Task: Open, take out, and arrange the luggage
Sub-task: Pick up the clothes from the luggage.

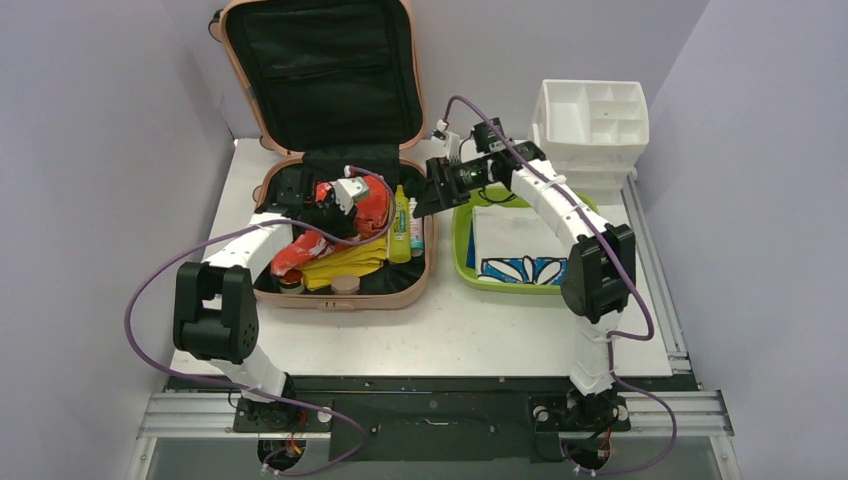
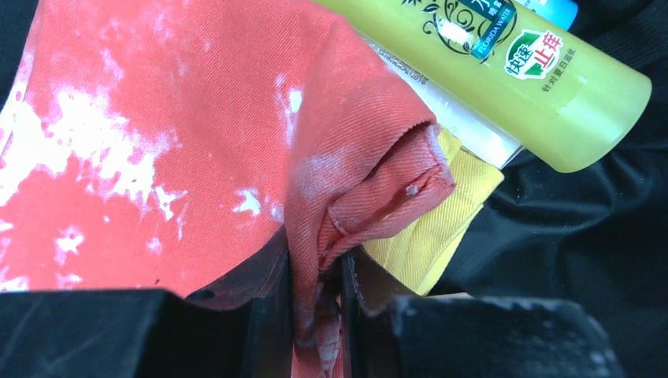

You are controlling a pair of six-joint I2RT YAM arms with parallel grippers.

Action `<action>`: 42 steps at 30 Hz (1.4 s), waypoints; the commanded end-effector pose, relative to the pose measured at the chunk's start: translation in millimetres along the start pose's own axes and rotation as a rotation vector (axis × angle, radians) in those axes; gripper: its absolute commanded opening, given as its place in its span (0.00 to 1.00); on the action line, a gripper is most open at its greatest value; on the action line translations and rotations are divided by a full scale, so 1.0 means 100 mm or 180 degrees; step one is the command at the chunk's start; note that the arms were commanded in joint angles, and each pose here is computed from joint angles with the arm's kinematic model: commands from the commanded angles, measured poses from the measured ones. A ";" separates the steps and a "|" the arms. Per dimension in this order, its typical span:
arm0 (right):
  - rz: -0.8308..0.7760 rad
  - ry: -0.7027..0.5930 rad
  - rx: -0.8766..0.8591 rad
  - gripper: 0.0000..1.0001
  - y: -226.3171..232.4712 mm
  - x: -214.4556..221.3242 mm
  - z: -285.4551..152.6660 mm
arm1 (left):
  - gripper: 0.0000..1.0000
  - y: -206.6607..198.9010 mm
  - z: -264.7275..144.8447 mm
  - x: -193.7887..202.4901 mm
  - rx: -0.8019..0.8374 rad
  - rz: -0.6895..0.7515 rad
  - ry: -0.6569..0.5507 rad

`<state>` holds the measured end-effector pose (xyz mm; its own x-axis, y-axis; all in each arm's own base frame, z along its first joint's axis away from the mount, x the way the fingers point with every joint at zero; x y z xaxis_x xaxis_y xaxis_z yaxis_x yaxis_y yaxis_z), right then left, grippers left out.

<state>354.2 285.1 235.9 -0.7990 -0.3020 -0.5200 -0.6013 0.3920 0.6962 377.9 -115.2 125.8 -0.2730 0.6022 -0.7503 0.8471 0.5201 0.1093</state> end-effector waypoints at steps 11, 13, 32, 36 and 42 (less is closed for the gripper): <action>0.1859 -0.1565 -0.1791 0.87 0.63 -1.09 0.34 | 0.00 0.45 -0.56 -0.46 -0.0759 -0.0326 -0.0780; 0.2023 -0.1547 -0.1729 0.87 0.58 -1.04 0.45 | 0.00 0.48 -0.61 -0.45 -0.0841 -0.0376 -0.0845; 0.2787 -0.1376 -0.0880 0.88 -0.09 -0.47 1.11 | 0.00 0.41 -0.76 -0.57 -0.0865 -0.0421 -0.1288; 0.2860 -0.1369 -0.0982 0.88 -0.12 -0.59 1.22 | 0.00 0.33 -0.74 -0.54 -0.0769 -0.0395 -0.1285; 0.2933 -0.1391 -0.1021 0.88 -0.18 -0.72 1.31 | 0.00 0.27 -0.74 -0.52 -0.0685 -0.0372 -0.1282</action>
<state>409.8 408.0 178.4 -0.9175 0.3413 0.2042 0.2482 0.0903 0.9645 380.9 -80.9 176.9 -0.2698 0.2975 -0.9158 0.6628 0.7473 0.0475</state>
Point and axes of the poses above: each gripper's point midway between its finger pads, its own z axis out along the fingers, its own y axis along the line the jaws close on, x = y × z, the point moved 3 cm from there along -z, back along the fingers, and after that the axes turned 6 degrees about z, right-handed, at the moved point
